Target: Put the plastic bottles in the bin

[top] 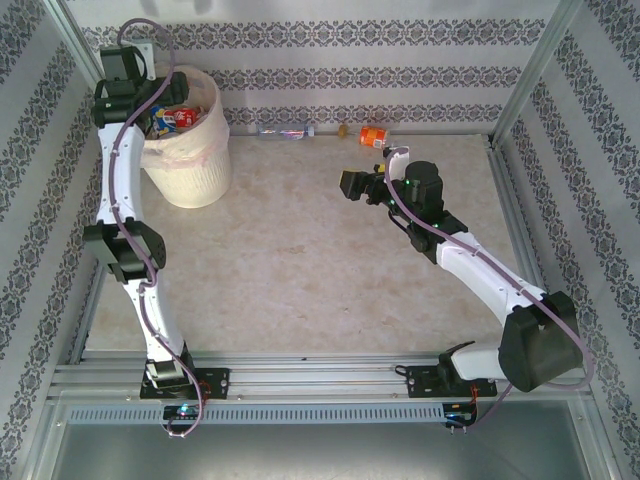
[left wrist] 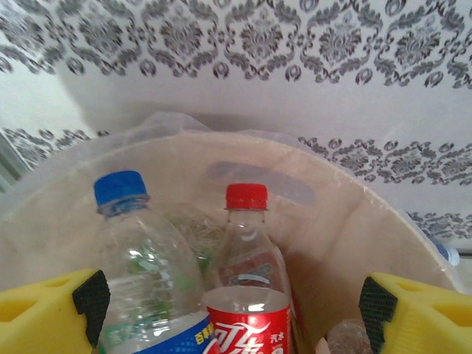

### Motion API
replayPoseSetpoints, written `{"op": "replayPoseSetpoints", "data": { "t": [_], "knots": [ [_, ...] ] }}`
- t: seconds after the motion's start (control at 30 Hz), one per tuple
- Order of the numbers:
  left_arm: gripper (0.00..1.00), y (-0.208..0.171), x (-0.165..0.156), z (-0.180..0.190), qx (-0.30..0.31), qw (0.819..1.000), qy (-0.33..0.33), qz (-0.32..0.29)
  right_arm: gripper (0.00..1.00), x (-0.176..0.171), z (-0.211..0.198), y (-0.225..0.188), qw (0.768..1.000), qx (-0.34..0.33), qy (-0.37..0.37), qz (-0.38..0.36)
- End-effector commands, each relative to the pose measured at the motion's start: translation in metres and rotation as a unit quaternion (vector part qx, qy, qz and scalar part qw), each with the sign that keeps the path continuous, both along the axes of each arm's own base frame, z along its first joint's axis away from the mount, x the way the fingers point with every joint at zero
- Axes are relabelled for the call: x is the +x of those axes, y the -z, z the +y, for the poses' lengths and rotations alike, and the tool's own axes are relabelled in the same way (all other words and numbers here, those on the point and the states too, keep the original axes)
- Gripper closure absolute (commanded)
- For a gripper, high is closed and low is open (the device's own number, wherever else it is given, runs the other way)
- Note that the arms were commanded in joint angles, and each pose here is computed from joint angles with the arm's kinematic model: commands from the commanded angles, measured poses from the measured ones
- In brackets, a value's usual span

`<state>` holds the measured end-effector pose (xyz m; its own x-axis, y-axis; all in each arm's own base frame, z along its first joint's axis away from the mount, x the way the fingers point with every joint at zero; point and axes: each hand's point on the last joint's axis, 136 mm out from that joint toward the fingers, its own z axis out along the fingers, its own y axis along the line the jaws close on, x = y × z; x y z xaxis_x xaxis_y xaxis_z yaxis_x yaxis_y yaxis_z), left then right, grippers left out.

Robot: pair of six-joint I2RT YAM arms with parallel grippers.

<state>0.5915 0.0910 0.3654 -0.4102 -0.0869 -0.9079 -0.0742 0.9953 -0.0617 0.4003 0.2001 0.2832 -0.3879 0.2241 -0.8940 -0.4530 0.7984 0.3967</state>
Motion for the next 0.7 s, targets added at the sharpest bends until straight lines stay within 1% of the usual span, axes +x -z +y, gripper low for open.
{"op": "replayPoseSetpoints", "data": {
  "t": [0.0, 0.1, 0.17, 0.27, 0.37, 0.5, 0.67],
  "knots": [
    [0.11, 0.035, 0.005, -0.006, -0.048, 0.998, 0.009, 0.042, 0.02, -0.001, 0.007, -0.014, 1.0, 0.009, -0.011, -0.01],
    [0.12, 0.059, 0.01, 0.0, -0.055, 0.996, -0.009, 0.066, 0.02, -0.001, 0.007, -0.013, 1.0, 0.007, -0.012, -0.009],
    [0.12, 0.068, 0.012, 0.004, -0.058, 0.995, -0.022, 0.075, 0.02, -0.002, 0.007, -0.013, 1.0, 0.004, -0.013, -0.009],
    [0.12, 0.073, 0.013, -0.003, -0.076, 0.994, -0.009, 0.081, 0.02, -0.003, 0.006, -0.013, 1.0, 0.003, -0.011, -0.009],
    [0.13, 0.061, 0.011, -0.021, -0.101, 0.992, 0.036, 0.069, 0.02, -0.002, 0.006, -0.013, 1.0, 0.003, -0.009, -0.008],
    [0.12, 0.031, 0.004, -0.044, -0.129, 0.986, 0.095, 0.039, 0.02, 0.002, 0.003, -0.009, 1.0, 0.0, 0.004, -0.005],
    [0.08, -0.006, -0.01, -0.054, -0.142, 0.984, 0.11, 0.006, 0.02, 0.02, -0.019, 0.003, 0.998, 0.003, 0.058, 0.011]
  ]
}}
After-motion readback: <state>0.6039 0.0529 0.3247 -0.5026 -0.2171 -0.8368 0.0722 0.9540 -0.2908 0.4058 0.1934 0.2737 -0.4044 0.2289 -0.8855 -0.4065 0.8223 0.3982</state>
